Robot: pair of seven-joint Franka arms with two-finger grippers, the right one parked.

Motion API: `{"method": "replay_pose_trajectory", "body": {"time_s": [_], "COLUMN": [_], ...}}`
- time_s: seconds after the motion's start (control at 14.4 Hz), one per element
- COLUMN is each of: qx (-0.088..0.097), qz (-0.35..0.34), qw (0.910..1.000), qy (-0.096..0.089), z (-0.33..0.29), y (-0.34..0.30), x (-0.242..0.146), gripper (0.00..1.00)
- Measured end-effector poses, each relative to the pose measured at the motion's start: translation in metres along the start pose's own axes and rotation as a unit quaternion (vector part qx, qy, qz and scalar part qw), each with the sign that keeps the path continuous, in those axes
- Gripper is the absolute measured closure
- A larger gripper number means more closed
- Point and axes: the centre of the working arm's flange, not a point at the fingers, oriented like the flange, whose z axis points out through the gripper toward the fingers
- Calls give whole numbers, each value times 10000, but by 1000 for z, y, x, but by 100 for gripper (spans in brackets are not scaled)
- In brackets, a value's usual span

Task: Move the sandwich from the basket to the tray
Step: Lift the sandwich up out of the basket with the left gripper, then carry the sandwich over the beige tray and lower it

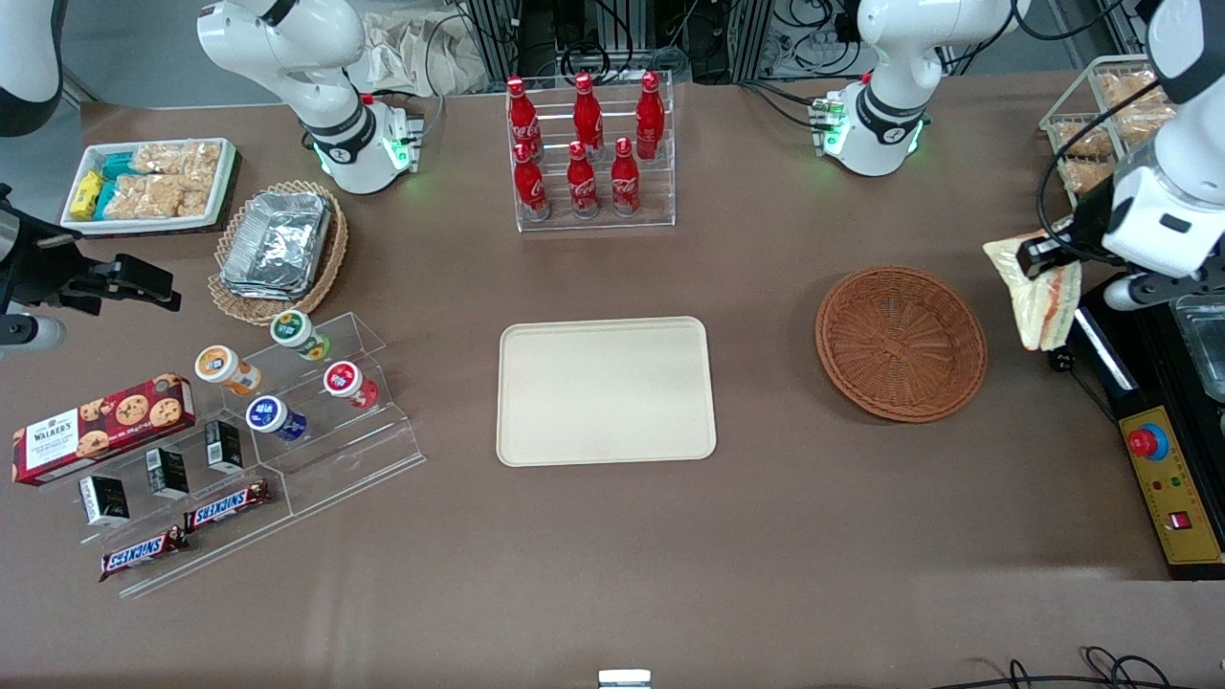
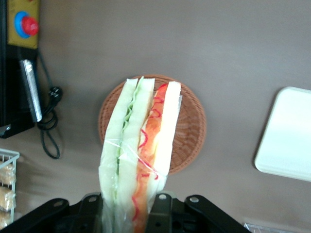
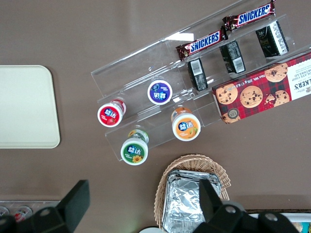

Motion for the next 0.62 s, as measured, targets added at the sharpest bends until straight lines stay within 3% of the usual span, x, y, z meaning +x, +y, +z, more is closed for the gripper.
{"method": "replay_pose_trajectory", "body": {"time_s": [0.14,0.28,0.62], "qx": [-177,-215,-339], "qz": [316,405,96], "qw": [9993,9986,9991], "qy": [-119,-255,-219], "z": [4,17,76], "y": [51,104,222], "x": [-12,-25,-41], "gripper": [75,75,75]}}
